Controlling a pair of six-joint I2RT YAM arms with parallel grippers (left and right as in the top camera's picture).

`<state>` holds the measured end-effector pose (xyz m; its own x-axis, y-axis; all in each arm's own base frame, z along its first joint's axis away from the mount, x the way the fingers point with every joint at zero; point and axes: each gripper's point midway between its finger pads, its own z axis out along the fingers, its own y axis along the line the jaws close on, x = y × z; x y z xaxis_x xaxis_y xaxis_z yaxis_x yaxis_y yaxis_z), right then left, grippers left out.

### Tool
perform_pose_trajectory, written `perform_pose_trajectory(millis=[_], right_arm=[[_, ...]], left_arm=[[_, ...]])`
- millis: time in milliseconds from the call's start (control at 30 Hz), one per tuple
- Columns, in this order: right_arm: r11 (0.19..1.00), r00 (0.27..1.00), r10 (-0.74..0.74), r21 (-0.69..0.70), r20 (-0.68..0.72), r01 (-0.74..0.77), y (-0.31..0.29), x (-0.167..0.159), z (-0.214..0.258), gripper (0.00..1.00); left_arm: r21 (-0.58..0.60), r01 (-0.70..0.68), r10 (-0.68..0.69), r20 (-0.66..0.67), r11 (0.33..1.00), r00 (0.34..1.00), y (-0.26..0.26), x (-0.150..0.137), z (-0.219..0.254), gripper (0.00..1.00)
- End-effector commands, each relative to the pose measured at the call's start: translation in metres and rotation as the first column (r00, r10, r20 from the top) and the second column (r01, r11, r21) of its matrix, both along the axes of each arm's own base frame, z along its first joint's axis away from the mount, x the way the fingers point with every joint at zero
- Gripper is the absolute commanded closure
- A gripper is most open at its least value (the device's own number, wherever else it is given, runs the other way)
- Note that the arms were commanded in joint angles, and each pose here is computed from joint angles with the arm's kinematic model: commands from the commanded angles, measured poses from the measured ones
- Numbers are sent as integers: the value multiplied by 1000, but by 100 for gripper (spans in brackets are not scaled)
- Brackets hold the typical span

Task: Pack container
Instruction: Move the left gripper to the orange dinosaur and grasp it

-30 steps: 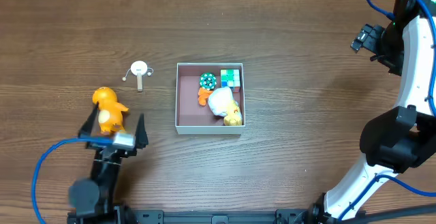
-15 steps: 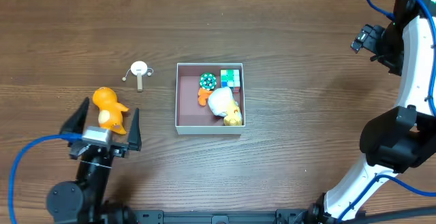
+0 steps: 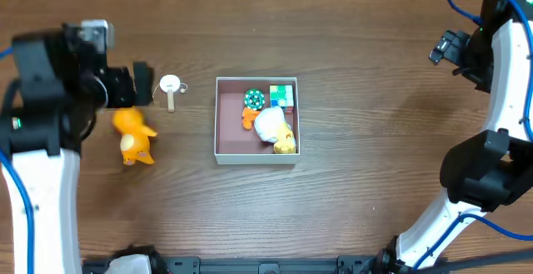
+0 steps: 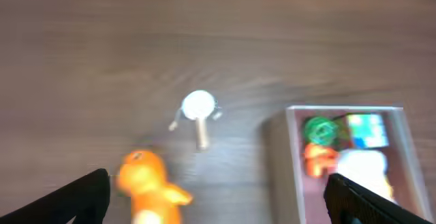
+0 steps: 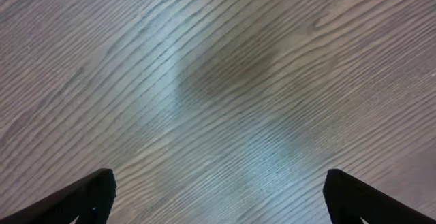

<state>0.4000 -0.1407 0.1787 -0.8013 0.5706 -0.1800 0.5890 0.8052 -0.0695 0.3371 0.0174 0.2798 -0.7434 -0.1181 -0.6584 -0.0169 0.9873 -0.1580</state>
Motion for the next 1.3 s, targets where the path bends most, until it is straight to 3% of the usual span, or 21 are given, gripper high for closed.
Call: perform_pose_trajectory(millis=[0, 100, 167, 300, 500, 700, 1000, 1267], right_arm=[[1000, 1000, -7, -15, 16, 7, -2, -1, 7, 0], [1000, 1000, -7, -15, 16, 7, -2, -1, 7, 0], [1000, 1000, -7, -15, 16, 7, -2, -1, 7, 0], [1000, 1000, -8, -15, 16, 8, -2, -1, 7, 0], [1000, 1000, -7, -15, 16, 7, -2, -1, 7, 0], [1000, 1000, -7, -15, 16, 7, -2, -1, 7, 0], [1000, 1000, -8, -15, 16, 8, -2, -1, 7, 0], [1000, 1000, -7, -15, 16, 7, -2, -1, 7, 0]], left_arm=[[80, -112, 120, -107, 990, 987, 28, 11, -23, 0], [49, -388, 386, -278, 920, 880, 52, 8, -67, 0], [60, -453, 435, -413, 890, 800, 57, -3, -98, 0], [80, -435, 405, -543, 897, 736, 53, -5, -136, 0], [143, -394, 367, -726, 908, 581, 48, -37, -173, 0], [216, -337, 362, -806, 916, 469, 53, -56, -210, 0], [215, -326, 354, -813, 921, 462, 52, -60, -233, 0], [108, -236, 222, -819, 966, 530, 38, -62, -264, 0]])
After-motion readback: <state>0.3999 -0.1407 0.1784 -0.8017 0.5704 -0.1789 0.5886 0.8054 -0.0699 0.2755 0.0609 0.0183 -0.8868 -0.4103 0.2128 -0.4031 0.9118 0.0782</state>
